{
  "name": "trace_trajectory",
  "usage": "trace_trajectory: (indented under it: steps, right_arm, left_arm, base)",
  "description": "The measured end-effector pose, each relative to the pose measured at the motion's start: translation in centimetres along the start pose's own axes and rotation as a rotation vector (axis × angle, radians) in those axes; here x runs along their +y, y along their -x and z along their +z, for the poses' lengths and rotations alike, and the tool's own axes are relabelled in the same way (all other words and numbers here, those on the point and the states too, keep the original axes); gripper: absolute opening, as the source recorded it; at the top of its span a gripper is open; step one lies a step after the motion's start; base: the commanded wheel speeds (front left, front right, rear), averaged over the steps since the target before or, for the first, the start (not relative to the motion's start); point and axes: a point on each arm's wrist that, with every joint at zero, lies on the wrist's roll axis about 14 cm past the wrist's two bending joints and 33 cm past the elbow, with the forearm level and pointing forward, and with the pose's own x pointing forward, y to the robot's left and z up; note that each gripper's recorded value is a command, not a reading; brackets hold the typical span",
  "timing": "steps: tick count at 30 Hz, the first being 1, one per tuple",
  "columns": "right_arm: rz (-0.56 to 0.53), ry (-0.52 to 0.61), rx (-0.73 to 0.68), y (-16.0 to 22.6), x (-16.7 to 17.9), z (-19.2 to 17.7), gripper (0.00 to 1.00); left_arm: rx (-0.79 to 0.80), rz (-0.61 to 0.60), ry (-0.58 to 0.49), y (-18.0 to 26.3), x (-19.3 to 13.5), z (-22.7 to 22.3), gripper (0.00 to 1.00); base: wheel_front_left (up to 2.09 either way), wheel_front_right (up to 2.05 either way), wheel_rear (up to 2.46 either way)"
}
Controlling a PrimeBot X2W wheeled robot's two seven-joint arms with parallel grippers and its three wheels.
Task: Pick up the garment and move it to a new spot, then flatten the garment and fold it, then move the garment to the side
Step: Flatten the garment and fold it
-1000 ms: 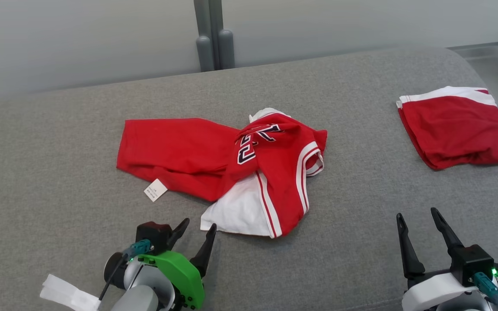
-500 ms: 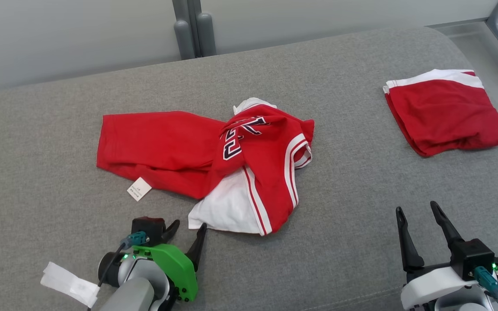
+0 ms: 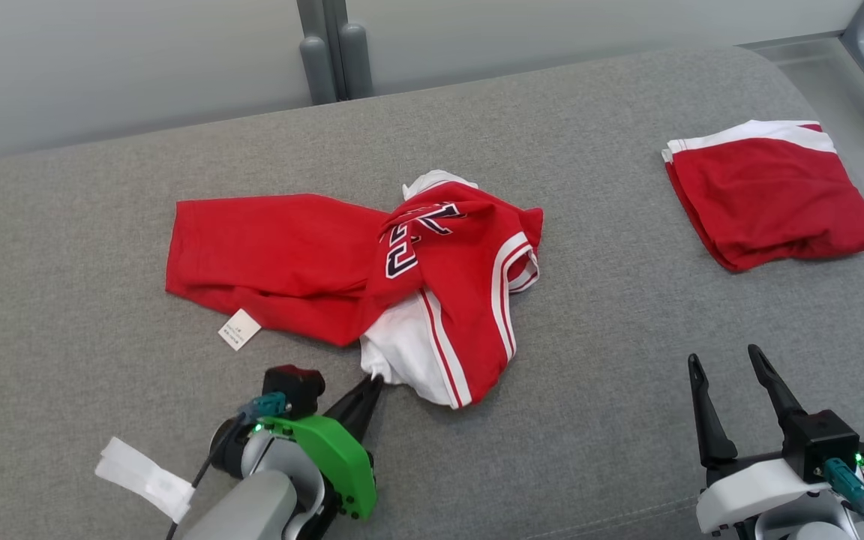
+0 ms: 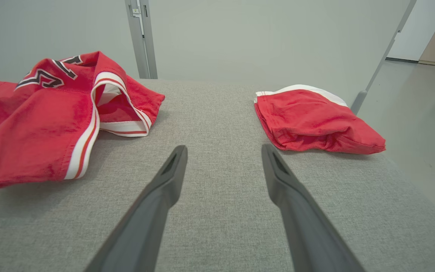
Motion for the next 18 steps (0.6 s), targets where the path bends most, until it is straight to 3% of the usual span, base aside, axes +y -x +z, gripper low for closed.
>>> trace_trajectory:
  steps: [9, 14, 18]
  right_arm:
    - [-0.014, -0.009, 0.000, 0.6, -0.4, -0.1, 1.00]
    - [-0.006, -0.021, -0.011, 0.8, -0.1, 0.2, 1.00]
    - [0.000, -0.030, -0.018, 0.8, 0.1, 0.4, 1.00]
  left_arm:
    - [-0.271, -0.204, 0.085, 0.7, -4.5, 11.2, 0.00]
    - [-0.408, -0.328, 0.047, 3.8, -6.8, 19.6, 0.00]
    - [-0.427, -0.367, -0.006, 5.8, -8.4, 24.0, 0.00]
  base:
    - [0.00, 0.00, 0.00]
    - [0.00, 0.00, 0.00]
    - [0.00, 0.00, 0.00]
